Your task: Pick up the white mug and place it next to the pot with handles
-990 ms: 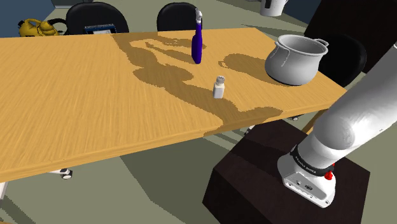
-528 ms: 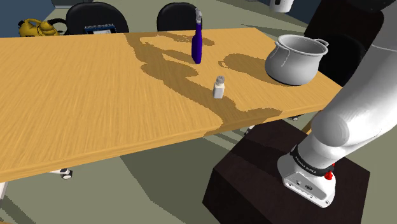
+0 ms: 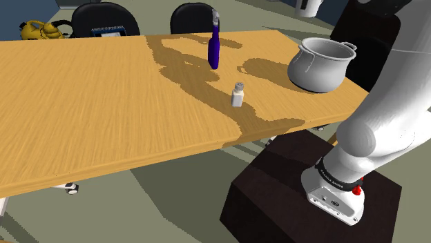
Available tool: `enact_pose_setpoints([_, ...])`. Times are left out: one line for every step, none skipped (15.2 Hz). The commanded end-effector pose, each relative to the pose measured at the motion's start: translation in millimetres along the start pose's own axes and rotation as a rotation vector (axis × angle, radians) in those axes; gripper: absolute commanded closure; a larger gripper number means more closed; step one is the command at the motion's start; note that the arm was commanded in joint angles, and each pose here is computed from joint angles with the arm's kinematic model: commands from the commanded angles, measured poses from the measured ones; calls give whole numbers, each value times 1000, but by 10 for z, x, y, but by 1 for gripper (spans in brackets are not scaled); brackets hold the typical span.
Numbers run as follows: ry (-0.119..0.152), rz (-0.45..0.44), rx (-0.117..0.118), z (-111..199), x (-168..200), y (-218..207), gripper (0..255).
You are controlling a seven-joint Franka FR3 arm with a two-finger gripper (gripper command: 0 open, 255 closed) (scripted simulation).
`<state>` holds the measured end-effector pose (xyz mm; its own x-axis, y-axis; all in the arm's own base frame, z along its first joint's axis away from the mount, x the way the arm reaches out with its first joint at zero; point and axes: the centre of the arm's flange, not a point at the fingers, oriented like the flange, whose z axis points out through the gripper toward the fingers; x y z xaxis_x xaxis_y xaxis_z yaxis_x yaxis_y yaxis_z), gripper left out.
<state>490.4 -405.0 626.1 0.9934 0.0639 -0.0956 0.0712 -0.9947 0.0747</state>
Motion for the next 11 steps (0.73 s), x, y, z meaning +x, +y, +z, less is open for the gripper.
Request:
enact_pose_setpoints([1,0,-1,114,17,1,255])
enact_pose_setpoints([1,0,-1,167,22,-3,255])
enact_pose_setpoints([1,0,-1,219,27,-7,255])
enact_pose_setpoints([1,0,-1,272,33,-11,255])
enact_pose_setpoints([1,0,-1,324,38,-15,255])
enact_pose_setpoints([1,0,-1,377,43,-19,255])
enact_pose_setpoints([1,0,-1,429,48,-23,255])
enact_pose_setpoints([1,0,-1,481,53,-27,255])
enact_pose_setpoints([1,0,-1,534,58,-31,255])
enact_pose_setpoints([1,0,-1,586,63,-35,255])
enact_pose_setpoints([1,0,-1,639,68,-39,255])
